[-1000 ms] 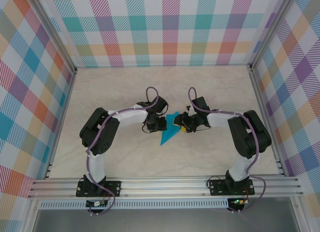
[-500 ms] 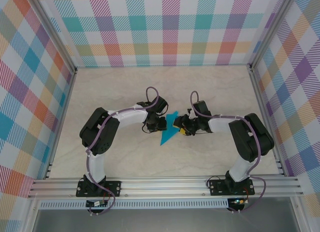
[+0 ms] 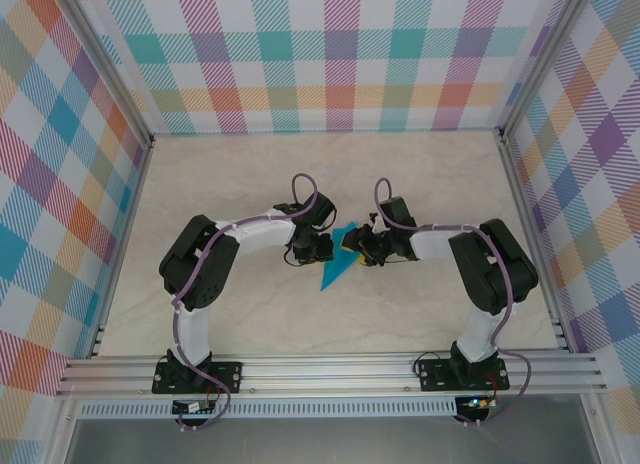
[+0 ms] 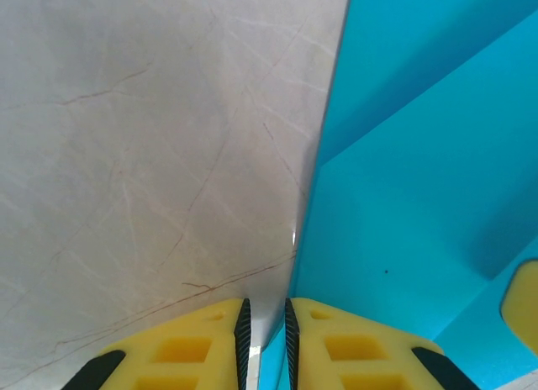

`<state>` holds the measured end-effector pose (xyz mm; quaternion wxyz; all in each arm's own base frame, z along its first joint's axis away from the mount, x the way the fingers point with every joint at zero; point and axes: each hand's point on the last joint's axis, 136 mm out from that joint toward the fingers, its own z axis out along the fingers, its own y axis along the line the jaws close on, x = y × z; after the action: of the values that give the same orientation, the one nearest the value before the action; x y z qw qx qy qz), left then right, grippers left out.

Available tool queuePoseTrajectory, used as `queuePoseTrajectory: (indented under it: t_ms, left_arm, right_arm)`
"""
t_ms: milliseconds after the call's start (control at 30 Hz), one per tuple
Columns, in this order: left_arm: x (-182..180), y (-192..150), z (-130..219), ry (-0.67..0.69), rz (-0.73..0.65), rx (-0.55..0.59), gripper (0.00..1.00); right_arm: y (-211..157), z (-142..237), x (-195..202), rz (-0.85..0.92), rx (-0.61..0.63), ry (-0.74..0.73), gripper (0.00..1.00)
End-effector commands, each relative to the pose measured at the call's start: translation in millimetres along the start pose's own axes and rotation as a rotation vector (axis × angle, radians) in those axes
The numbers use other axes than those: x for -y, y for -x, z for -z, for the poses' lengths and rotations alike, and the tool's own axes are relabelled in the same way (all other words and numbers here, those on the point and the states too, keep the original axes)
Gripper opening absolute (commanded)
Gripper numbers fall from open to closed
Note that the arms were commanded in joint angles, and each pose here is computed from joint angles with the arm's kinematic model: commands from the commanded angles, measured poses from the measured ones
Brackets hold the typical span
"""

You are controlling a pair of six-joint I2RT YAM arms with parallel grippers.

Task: Fold a paper plane with a square sheet of paper (pick it up from the middle)
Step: Turn over the paper at the center of the table.

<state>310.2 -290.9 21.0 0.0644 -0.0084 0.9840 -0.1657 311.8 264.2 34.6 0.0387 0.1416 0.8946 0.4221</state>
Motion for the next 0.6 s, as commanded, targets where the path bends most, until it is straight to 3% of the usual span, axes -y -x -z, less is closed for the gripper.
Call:
queuePoseTrajectory:
  t_ms: [0,200,567]
  left_arm:
    - [-3.6,0.2,-1.7,0.006,0.007,-0.011,0.21]
    - [-3.0,0.8,-0.2,0.004,0.006,-0.008,0.21]
    - [5.2,4.7,26.5,-0.048,0.006,0.061,0.21]
  right_arm:
    - [3.0,-4.9,-13.6,0.05,-0.02,0.033,0.42]
    - [4.5,-12.0,-14.1,0.069,-0.043,0.018,0.37]
    - [4.6,-12.5,-19.0,0.125,-0.064,-0.019,0.15]
